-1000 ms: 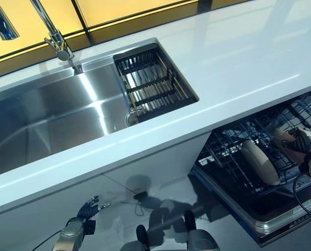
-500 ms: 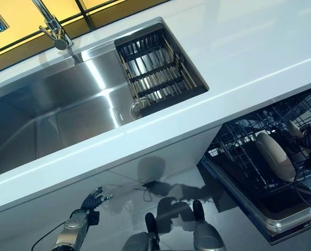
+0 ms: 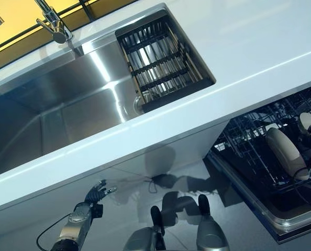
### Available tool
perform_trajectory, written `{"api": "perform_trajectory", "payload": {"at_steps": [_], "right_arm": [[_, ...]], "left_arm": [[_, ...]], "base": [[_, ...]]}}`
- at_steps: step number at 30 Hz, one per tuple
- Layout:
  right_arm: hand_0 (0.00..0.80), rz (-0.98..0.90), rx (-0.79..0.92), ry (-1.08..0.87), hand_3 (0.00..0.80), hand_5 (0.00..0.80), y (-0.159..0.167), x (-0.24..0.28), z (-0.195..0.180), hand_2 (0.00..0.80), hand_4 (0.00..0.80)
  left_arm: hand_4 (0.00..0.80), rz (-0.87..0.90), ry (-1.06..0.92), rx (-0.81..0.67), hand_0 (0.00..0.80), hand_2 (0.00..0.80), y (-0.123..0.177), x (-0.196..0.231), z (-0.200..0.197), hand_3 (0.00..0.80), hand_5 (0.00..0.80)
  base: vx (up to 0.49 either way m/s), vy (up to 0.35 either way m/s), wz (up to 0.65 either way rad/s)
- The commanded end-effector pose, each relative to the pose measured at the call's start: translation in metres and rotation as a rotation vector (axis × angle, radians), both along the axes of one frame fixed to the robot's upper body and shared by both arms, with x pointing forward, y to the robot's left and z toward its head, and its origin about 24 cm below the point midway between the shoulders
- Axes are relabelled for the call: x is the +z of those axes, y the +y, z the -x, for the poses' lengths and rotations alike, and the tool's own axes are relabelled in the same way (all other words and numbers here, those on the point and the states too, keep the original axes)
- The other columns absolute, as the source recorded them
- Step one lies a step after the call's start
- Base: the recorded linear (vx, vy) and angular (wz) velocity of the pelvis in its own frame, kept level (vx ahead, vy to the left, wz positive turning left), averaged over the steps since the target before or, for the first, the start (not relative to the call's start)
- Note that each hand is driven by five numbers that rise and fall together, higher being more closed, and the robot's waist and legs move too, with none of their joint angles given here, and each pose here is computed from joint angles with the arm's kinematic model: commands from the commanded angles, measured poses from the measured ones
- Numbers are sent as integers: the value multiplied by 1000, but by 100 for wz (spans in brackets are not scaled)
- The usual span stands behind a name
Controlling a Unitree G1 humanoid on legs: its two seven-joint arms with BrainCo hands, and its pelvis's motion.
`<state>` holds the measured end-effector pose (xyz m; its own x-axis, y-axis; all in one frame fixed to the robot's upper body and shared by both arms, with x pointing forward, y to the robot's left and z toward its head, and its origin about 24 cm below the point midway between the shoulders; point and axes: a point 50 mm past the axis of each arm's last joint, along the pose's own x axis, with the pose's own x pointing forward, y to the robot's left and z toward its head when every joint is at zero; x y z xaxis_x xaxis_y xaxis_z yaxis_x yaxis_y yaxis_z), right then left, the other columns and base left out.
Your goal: Take plates into dishwasher
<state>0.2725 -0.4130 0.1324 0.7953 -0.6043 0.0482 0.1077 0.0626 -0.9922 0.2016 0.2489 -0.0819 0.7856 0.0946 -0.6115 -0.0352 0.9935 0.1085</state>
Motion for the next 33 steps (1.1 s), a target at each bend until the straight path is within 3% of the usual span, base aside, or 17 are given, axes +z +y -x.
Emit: {"api": "perform_trajectory", "payload": {"at_steps": [1, 8, 9, 10, 11, 33], "right_arm": [[800, 38, -119, -29, 800, 800, -18, 15, 6, 800, 800], [800, 61, -154, -49, 800, 800, -25, 22, 14, 800, 800], [649, 64, -158, -52, 649, 649, -26, 23, 16, 649, 649], [445, 67, -165, -59, 445, 445, -28, 24, 18, 445, 445], [0, 71, -172, -62, 0, 0, -30, 25, 20, 0, 0], [0, 157, -262, -131, 0, 0, -59, 62, 55, 0, 0]], "left_arm": [[0, -12, -39, -24, 0, 0, -5, 9, -16, 0, 0], [0, -18, -28, -23, 0, 0, -3, 9, -15, 0, 0], [0, -20, -26, -23, 0, 0, -3, 8, -15, 0, 0], [0, -23, -22, -24, 0, 0, -3, 7, -13, 0, 0], [0, -27, -14, -21, 0, 0, -3, 6, -11, 0, 0], [0, -95, 76, -34, 0, 0, 22, -9, 25, 0, 0]], "base": [[0, 0, 0], [0, 0, 0], [0, 0, 0], [0, 0, 0], [30, 13, 0], [33, 10, -2]]}}
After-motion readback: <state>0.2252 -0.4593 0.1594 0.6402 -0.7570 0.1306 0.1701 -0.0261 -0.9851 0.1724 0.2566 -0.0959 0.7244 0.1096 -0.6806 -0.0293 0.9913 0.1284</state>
